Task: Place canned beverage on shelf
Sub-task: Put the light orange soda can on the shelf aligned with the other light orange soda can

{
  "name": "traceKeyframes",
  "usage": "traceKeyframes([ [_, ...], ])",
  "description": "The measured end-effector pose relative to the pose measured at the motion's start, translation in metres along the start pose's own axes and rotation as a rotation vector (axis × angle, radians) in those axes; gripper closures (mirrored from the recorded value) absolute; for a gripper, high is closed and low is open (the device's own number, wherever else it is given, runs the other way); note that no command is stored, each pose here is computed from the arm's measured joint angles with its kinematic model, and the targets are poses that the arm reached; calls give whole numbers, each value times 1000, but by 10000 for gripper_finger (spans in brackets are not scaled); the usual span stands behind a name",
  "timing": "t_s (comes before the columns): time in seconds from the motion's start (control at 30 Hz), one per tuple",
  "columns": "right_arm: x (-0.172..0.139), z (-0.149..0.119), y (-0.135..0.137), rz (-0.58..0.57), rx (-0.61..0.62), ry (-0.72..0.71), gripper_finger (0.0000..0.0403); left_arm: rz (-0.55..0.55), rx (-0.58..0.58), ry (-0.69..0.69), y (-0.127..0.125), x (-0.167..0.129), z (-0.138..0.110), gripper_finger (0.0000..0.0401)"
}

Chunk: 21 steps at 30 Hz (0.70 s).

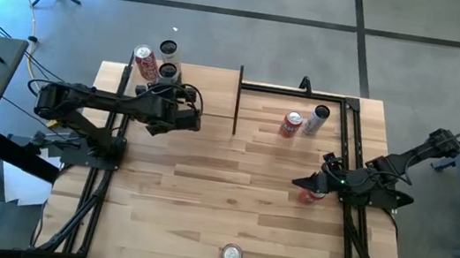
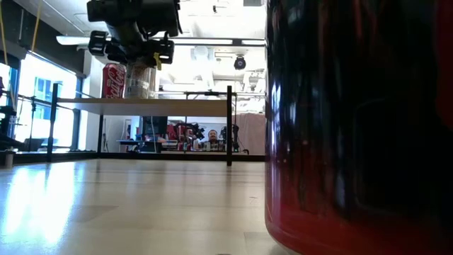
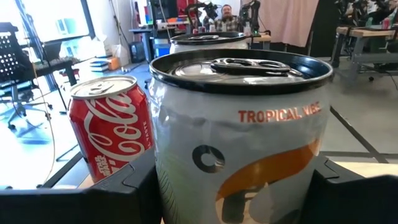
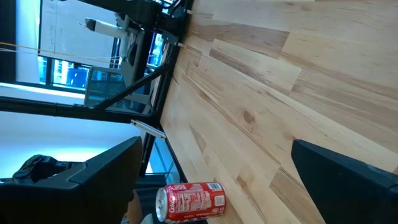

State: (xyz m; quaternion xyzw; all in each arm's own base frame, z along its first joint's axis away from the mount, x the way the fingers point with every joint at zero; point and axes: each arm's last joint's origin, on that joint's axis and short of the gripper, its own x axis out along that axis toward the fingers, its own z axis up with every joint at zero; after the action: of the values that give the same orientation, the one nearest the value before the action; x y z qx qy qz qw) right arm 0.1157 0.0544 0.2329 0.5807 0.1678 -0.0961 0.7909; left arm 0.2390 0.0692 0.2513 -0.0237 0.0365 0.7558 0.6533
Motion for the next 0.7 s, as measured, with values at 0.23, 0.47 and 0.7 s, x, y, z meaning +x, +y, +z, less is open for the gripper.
traceKeyframes([
  [0.23, 0, 0, 0, 0, 0, 0, 3, 2, 5, -6, -1, 0, -1, 163],
  [0.47, 0, 0, 0, 0, 0, 0, 3, 1, 34, 6, 1, 0, -2, 125],
  [0.7, 0, 0, 0, 0, 0, 0, 3, 3, 39, 2, 2, 0, -2, 107],
])
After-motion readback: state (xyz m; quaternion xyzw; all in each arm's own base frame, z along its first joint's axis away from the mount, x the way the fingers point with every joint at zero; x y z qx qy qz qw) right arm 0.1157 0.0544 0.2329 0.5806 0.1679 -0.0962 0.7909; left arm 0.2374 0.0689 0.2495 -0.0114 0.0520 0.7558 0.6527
